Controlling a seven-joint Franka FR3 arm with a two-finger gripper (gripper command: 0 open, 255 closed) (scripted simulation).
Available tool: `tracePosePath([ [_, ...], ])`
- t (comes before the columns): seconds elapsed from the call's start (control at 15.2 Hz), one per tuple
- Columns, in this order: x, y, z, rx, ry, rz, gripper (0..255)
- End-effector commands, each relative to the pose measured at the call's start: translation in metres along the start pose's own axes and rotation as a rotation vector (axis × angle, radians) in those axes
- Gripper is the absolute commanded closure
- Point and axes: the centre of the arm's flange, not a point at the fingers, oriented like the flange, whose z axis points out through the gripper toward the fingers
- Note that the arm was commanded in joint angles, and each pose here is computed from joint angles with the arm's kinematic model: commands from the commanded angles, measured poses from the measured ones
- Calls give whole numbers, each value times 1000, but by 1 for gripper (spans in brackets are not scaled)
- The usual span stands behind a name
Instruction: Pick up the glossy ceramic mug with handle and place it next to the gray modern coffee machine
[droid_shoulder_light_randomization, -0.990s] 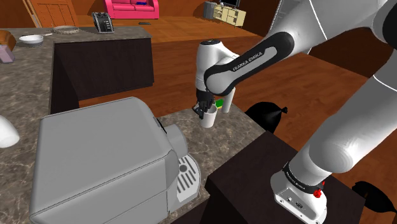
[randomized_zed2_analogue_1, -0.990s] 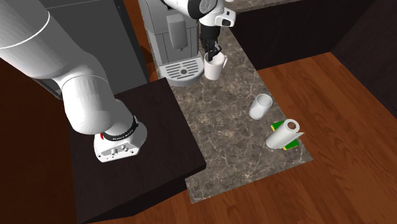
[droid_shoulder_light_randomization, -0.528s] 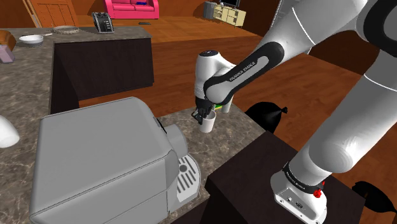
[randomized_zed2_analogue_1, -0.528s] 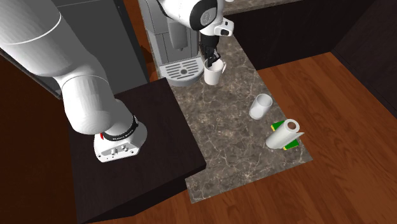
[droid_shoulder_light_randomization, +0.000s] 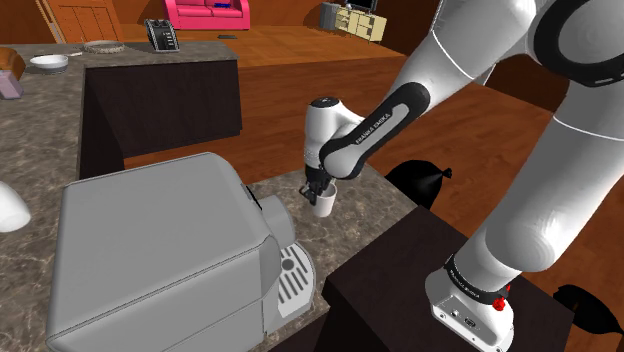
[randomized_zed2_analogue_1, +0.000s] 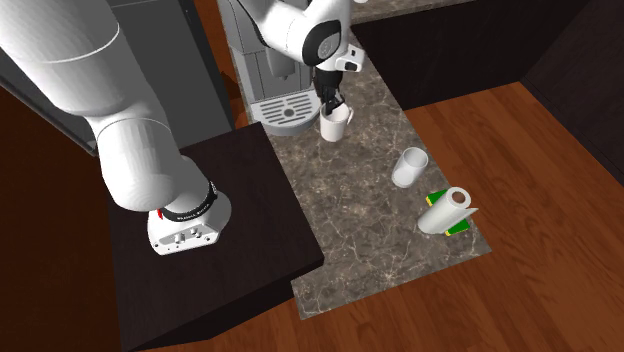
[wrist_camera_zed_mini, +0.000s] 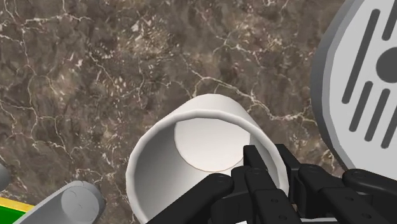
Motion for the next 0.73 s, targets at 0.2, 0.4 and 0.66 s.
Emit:
tracePosePath([
  [0.2,0,-1,25,0,1,0,255],
  [0.4,0,-2,41,0,1,0,255],
  [0.66,1,-3,62,0,1,0,255],
])
